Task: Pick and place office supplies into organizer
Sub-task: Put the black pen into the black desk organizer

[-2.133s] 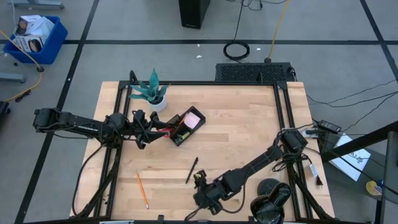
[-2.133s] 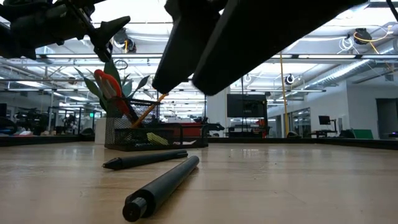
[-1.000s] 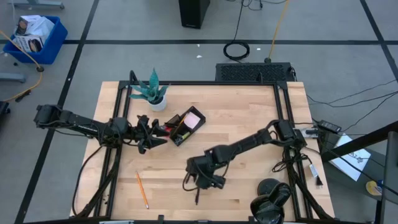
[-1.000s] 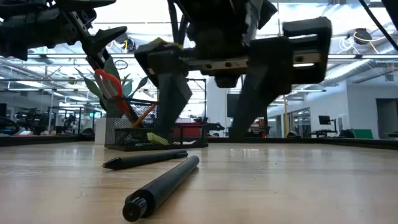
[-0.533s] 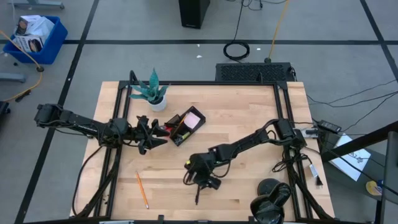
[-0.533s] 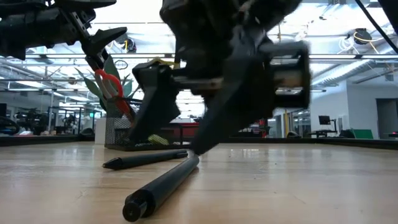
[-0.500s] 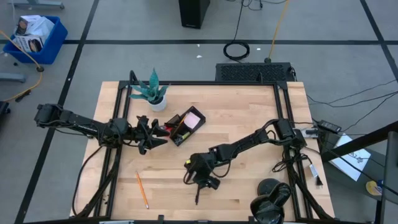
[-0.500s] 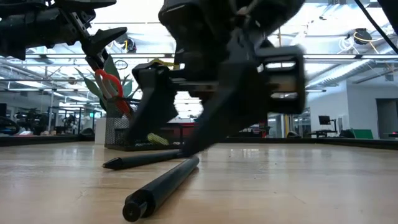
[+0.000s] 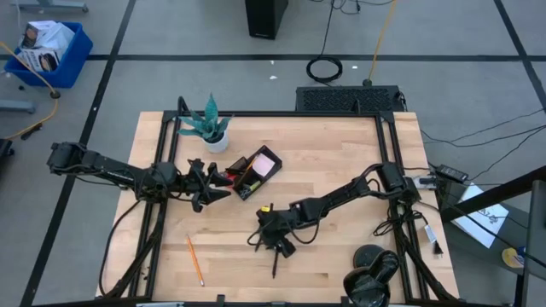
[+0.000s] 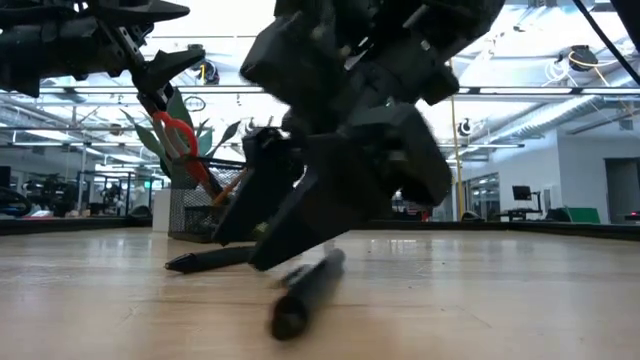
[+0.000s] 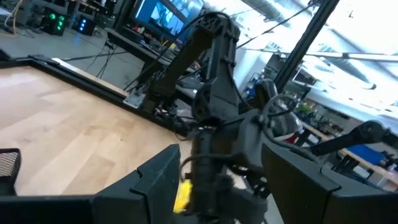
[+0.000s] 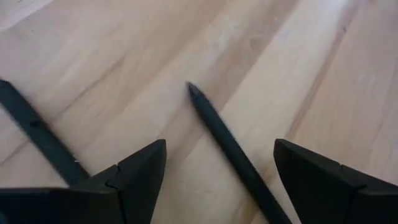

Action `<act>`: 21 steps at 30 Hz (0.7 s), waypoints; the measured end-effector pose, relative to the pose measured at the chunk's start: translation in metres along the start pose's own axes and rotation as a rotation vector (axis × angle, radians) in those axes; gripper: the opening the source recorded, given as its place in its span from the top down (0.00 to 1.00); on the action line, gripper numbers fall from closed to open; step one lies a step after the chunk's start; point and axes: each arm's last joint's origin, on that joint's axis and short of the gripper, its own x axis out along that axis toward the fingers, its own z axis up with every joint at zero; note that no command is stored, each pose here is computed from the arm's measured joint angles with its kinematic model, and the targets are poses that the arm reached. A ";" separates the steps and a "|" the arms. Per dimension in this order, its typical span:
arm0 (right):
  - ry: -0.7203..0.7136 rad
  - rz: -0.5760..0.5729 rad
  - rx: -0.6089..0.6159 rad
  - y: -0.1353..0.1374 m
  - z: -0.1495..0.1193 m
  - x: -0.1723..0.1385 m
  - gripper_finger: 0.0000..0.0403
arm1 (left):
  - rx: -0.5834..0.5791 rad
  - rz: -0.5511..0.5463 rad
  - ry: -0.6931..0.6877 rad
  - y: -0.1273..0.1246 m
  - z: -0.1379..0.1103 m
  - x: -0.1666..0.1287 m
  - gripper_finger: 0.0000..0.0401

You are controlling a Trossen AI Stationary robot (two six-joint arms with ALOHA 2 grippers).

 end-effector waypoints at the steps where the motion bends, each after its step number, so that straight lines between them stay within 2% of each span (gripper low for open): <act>1: -0.003 0.000 -0.027 0.001 0.002 -0.002 0.28 | 0.005 0.001 0.002 0.000 0.000 0.000 0.43; 4: -0.043 -0.009 -0.085 0.002 0.011 -0.010 0.28 | 0.008 0.014 0.009 0.001 -0.001 0.000 0.43; 7: -0.051 -0.009 -0.077 0.001 0.016 -0.016 0.28 | 0.004 0.022 0.012 0.001 -0.002 0.000 0.43; 14: 0.031 0.010 -0.079 0.000 0.008 -0.018 0.29 | -0.002 0.026 0.013 0.002 -0.002 0.000 0.43; 18: 0.075 -0.058 -0.006 -0.001 0.005 -0.018 0.29 | -0.004 0.028 0.015 0.002 -0.002 0.000 0.43; 21: 0.081 -0.057 0.084 -0.001 0.004 -0.018 0.30 | 0.010 0.029 0.015 0.002 -0.002 0.000 0.43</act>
